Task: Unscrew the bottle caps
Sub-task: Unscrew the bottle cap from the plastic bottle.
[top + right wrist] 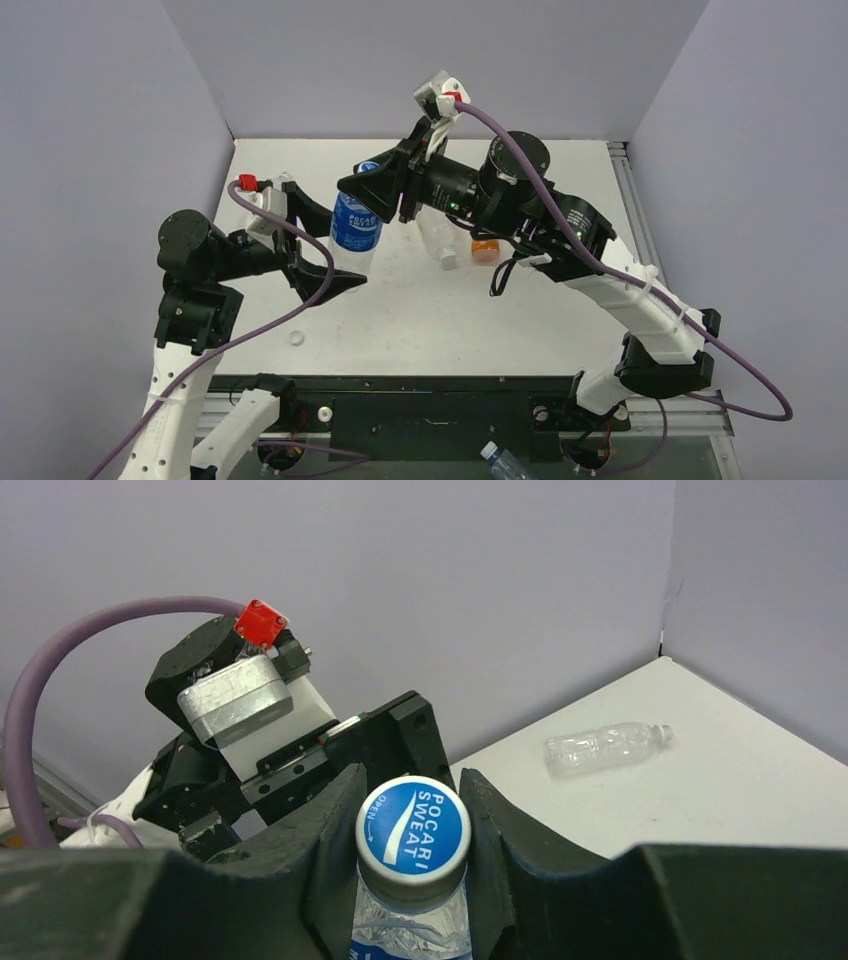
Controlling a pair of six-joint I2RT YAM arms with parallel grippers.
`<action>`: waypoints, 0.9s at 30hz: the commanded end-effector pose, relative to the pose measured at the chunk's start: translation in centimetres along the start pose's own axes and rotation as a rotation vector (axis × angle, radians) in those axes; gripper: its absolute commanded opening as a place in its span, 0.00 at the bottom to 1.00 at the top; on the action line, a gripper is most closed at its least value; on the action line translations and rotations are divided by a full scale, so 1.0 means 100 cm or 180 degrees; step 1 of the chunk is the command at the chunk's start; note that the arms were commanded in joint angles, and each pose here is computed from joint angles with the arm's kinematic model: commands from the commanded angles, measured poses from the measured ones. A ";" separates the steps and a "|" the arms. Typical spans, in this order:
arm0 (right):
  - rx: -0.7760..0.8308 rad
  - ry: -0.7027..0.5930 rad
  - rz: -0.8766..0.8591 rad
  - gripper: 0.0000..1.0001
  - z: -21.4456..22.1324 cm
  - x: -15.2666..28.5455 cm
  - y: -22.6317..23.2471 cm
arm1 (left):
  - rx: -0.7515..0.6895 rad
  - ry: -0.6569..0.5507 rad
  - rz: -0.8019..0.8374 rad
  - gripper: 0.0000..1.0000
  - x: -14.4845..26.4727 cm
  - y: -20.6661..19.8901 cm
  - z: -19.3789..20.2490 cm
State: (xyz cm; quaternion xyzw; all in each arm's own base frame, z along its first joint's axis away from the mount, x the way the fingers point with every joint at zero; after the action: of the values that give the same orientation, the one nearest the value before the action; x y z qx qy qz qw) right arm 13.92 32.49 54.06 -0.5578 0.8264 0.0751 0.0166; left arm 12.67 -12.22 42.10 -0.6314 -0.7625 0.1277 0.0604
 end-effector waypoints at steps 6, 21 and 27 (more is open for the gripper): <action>0.0362 -0.0150 0.0137 0.00 -0.003 0.013 0.022 | 0.0115 -0.0493 0.0070 0.97 -0.006 -0.012 -0.035; 0.0316 -0.0303 0.0213 0.09 0.005 0.004 0.026 | 0.0185 -0.0274 0.0433 0.58 -0.012 -0.020 -0.031; 0.0201 -0.0287 0.0557 0.72 -0.008 0.021 0.011 | -0.0066 -0.0245 0.0195 0.31 -0.012 -0.008 -0.026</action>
State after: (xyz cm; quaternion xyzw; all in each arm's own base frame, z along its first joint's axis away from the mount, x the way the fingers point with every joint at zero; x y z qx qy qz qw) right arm 11.83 33.77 51.78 -0.5193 0.8527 0.0361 0.0424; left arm 12.64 -13.42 44.57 -0.6594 -0.7263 0.1863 0.0541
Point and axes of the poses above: each gripper's point midway between its finger pads, its own x axis back along the fingers, its own y axis along the line the jaws close on, z = x × y, the point moved 8 cm from there along x, back along the fingers, and after that the axes turned 10 degrees about x, right-handed, at the moved point
